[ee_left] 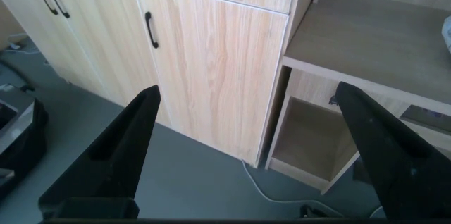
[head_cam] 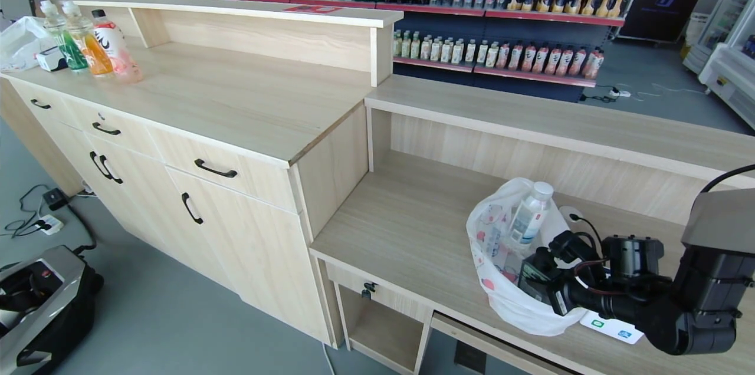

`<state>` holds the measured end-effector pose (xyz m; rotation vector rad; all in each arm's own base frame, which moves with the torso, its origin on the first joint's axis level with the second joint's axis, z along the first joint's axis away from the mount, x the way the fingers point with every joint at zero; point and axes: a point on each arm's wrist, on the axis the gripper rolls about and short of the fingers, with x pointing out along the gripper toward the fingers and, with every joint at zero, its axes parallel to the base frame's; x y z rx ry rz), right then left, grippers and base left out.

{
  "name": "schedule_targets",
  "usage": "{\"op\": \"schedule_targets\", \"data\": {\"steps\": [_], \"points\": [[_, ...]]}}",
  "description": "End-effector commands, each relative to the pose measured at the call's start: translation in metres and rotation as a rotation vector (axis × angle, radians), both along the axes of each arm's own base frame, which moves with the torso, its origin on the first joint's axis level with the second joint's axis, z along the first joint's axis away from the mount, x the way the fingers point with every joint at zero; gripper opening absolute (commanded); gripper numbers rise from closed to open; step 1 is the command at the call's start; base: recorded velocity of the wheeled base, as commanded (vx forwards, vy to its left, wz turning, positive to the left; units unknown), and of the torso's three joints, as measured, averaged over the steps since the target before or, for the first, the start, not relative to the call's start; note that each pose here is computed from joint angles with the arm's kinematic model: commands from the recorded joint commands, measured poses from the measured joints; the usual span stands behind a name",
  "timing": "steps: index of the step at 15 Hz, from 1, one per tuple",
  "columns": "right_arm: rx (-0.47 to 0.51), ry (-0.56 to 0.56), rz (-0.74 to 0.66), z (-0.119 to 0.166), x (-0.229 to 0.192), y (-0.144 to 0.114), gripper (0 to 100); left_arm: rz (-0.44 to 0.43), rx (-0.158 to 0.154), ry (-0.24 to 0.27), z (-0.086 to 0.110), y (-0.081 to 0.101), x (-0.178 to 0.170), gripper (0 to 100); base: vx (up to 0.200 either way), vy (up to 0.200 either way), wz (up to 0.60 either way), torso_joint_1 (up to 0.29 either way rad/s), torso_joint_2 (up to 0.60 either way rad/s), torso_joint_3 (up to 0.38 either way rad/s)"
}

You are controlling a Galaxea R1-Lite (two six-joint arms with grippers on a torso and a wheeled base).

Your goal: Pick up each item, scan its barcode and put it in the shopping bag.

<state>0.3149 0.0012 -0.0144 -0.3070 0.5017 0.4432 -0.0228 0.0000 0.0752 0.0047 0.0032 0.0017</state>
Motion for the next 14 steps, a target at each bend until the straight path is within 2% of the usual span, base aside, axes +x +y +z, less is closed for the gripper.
{"op": "schedule_targets", "data": {"steps": [1, 3, 5, 7, 9, 12, 14], "points": [[-0.001, 0.001, -0.003, 0.0, 0.0, -0.001, 100, 0.001, 0.0, 0.001, 0.0, 0.0, 0.0, 100, 0.0, 0.0, 0.0, 0.0, 0.0, 0.0], [0.02, -0.012, -0.017, 0.005, 0.002, -0.001, 100, 0.0, 0.0, 0.001, 0.0, 0.0, 0.0, 100, 0.0, 0.0, 0.0, 0.0, 0.0, 0.0], [0.067, -0.04, -0.046, 0.023, 0.001, -0.001, 100, 0.001, 0.0, 0.001, 0.0, 0.0, 0.0, 100, 0.0, 0.0, 0.0, 0.0, 0.0, 0.0], [0.112, -0.086, -0.063, 0.057, -0.004, 0.001, 100, 0.0, 0.0, 0.001, 0.0, 0.0, 0.0, 100, 0.0, 0.0, 0.0, 0.0, 0.0, 0.0], [0.136, -0.147, -0.067, 0.104, -0.024, 0.003, 100, 0.001, 0.0, 0.001, 0.0, 0.0, 0.0, 100, 0.0, 0.0, 0.0, 0.0, 0.0, 0.0], [0.103, -0.258, -0.102, 0.146, -0.059, -0.01, 100, 0.001, 0.0, 0.001, 0.0, 0.0, 0.0, 100, 0.0, 0.0, 0.0, 0.0, 0.0, 0.0], [0.02, -0.312, -0.135, 0.161, -0.076, -0.024, 100, 0.001, 0.0, 0.001, 0.0, 0.0, 0.0, 100, 0.0, 0.0, 0.0, 0.0, 0.0, 0.0]]}}
